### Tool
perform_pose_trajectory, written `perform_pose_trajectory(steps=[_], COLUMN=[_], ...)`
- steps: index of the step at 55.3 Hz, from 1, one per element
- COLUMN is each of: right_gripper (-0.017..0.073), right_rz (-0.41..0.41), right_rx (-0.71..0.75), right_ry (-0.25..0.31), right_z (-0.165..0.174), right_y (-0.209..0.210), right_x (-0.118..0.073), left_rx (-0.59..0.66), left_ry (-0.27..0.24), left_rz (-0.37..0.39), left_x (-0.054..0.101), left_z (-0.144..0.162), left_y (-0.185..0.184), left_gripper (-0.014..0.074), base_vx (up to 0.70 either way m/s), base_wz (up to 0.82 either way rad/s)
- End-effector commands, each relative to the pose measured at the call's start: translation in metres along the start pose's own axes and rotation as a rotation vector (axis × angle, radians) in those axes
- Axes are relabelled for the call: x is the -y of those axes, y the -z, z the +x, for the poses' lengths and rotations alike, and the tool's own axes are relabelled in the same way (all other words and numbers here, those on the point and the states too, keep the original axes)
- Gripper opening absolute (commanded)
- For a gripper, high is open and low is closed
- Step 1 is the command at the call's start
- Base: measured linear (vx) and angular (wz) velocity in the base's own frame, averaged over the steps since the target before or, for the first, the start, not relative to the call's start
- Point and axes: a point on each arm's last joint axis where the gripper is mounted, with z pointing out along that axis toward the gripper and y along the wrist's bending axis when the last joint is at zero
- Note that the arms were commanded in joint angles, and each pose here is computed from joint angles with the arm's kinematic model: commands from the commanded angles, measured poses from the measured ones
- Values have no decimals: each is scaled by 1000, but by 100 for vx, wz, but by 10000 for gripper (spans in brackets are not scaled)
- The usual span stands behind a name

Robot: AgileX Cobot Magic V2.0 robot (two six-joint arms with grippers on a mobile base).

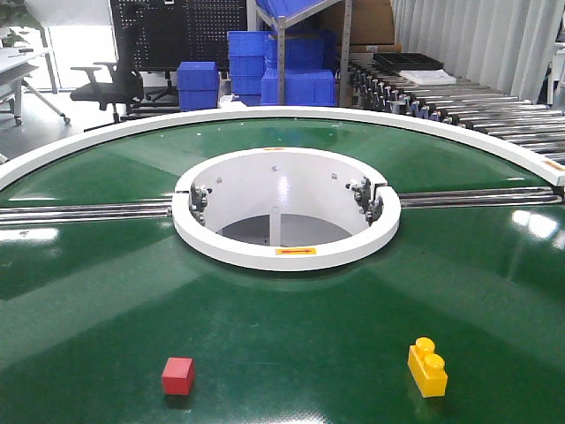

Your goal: Pick red and yellow blocks into blue bin

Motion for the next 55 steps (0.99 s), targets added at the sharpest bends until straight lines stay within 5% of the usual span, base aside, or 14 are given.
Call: perform_pose_trajectory(steps=[1,40,55], right_gripper=[-11,-11,-11], right_rz=[3,3,7], right_rx=[87,92,215], right_ry=[13,13,10], right_z=[-6,-6,-37], right_y=[1,1,5], right_x=[0,0,1], left_rx=[115,118,325], left_ry=[15,15,40], left_rz=[4,4,12], left_x=[0,0,1], left_z=[-14,-14,-50], left_y=[3,3,12], left_gripper=[2,2,2], base_vx=[0,0,0], base_wz=[0,0,0])
